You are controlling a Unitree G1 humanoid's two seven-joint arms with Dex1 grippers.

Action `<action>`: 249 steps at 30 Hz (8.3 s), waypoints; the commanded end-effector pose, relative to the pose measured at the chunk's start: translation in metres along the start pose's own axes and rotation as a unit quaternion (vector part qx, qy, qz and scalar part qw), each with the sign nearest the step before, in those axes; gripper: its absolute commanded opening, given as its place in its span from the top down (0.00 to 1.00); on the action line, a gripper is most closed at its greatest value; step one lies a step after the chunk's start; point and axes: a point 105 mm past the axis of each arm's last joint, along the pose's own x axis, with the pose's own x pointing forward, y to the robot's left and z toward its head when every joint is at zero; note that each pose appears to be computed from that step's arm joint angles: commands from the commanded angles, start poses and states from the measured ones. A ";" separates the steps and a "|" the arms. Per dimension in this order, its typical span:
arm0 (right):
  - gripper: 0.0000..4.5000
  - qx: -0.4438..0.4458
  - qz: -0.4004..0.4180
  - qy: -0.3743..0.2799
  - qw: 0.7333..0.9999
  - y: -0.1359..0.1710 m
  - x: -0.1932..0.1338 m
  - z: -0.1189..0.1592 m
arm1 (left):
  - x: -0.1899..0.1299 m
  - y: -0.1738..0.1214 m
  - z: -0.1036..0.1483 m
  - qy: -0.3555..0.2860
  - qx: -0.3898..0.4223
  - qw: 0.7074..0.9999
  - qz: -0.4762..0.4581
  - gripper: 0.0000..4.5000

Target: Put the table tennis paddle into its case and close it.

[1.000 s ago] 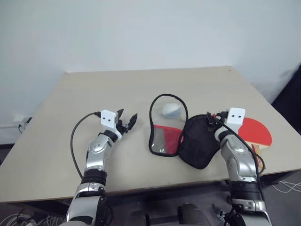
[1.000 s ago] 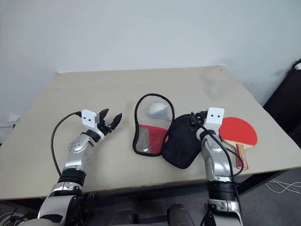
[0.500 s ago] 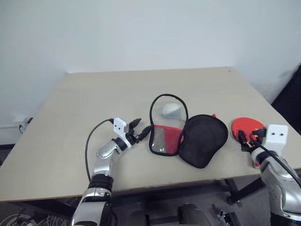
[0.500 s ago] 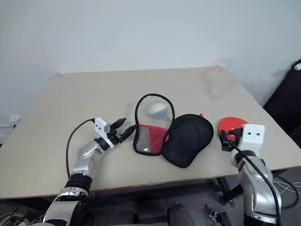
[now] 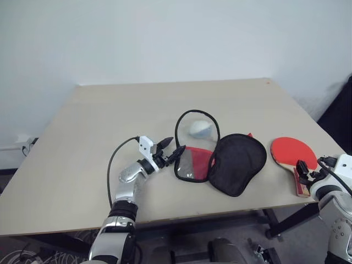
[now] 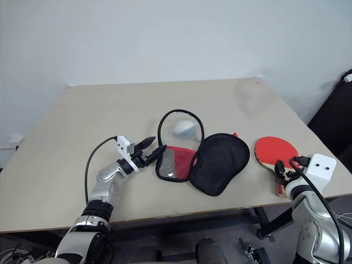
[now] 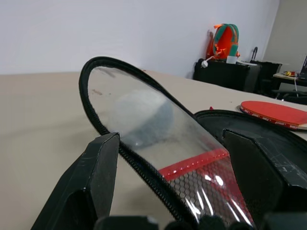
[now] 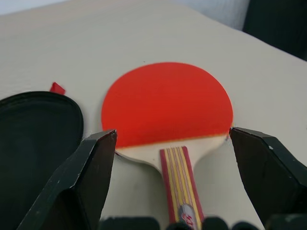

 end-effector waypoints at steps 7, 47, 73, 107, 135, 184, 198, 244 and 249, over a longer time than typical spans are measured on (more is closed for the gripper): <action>0.01 -0.023 0.007 0.023 0.999 -0.002 0.009 -0.005 | 0.010 0.001 0.016 -0.031 0.021 0.999 -0.002 0.19; 0.01 -0.037 0.005 0.073 0.997 -0.004 0.034 -0.030 | -0.004 -0.030 0.037 0.031 0.031 0.977 -0.209 0.19; 0.74 -0.034 0.016 0.068 0.997 0.005 0.039 -0.029 | -0.013 -0.041 0.017 0.120 0.033 0.957 -0.264 0.19; 0.74 0.010 0.181 0.010 0.983 0.103 -0.005 0.037 | -0.010 -0.044 0.011 0.117 0.032 0.957 -0.262 0.19; 0.74 0.100 0.206 0.157 0.961 0.136 -0.034 -0.014 | -0.011 -0.047 0.010 0.125 0.032 0.953 -0.273 0.19; 0.74 0.059 0.031 0.162 0.984 0.117 0.021 -0.019 | -0.004 -0.054 0.010 0.119 0.037 0.953 -0.277 0.19; 0.74 0.032 0.043 0.154 0.987 0.114 0.001 -0.011 | -0.002 -0.054 0.010 0.120 0.039 0.952 -0.278 0.19; 0.74 0.039 0.020 0.129 0.991 0.138 0.012 0.002 | 0.001 -0.058 0.007 0.121 0.037 0.950 -0.285 0.19; 0.74 0.051 0.008 0.124 0.991 0.136 0.014 0.005 | 0.001 -0.058 0.007 0.122 0.037 0.950 -0.286 0.19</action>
